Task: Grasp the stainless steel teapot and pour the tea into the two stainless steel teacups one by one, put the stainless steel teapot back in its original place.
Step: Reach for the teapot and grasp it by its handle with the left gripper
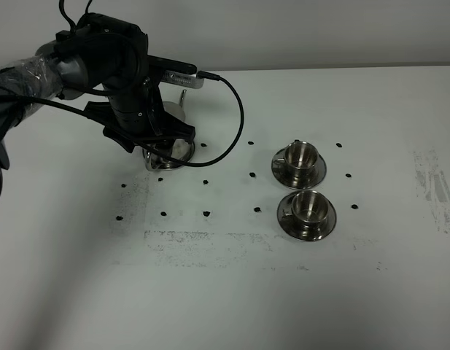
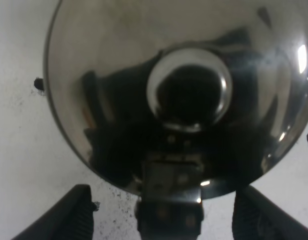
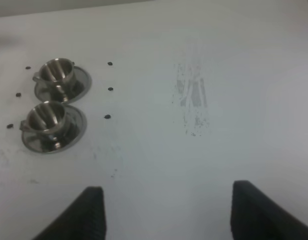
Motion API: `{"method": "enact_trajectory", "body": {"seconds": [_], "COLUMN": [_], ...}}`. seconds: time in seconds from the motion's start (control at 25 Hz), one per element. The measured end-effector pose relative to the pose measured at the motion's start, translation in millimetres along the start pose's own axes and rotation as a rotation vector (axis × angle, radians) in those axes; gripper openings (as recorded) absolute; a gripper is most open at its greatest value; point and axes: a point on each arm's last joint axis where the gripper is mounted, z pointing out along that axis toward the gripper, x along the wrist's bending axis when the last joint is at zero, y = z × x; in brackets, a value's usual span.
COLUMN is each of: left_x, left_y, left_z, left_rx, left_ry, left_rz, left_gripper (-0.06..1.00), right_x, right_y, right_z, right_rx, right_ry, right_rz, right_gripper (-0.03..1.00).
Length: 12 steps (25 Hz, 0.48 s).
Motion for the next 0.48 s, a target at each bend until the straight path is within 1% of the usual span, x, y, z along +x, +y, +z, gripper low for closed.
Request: {"method": "enact_trajectory", "body": {"seconds": [0.24, 0.48], "left_x": [0.0, -0.2], "left_y": [4.0, 9.9], "left_z": [-4.6, -4.7], "left_rx": [-0.017, -0.001], "left_ry": [-0.001, 0.001], "left_rz": [-0.004, -0.012], "left_gripper": [0.58, 0.58], "right_x": [0.0, 0.0], "right_y": [0.0, 0.0], "right_z": [0.0, 0.0], "right_rx": [0.0, 0.0], "right_ry": [0.0, 0.0], "right_rz": [0.0, 0.0], "right_gripper": [0.52, 0.52]}}
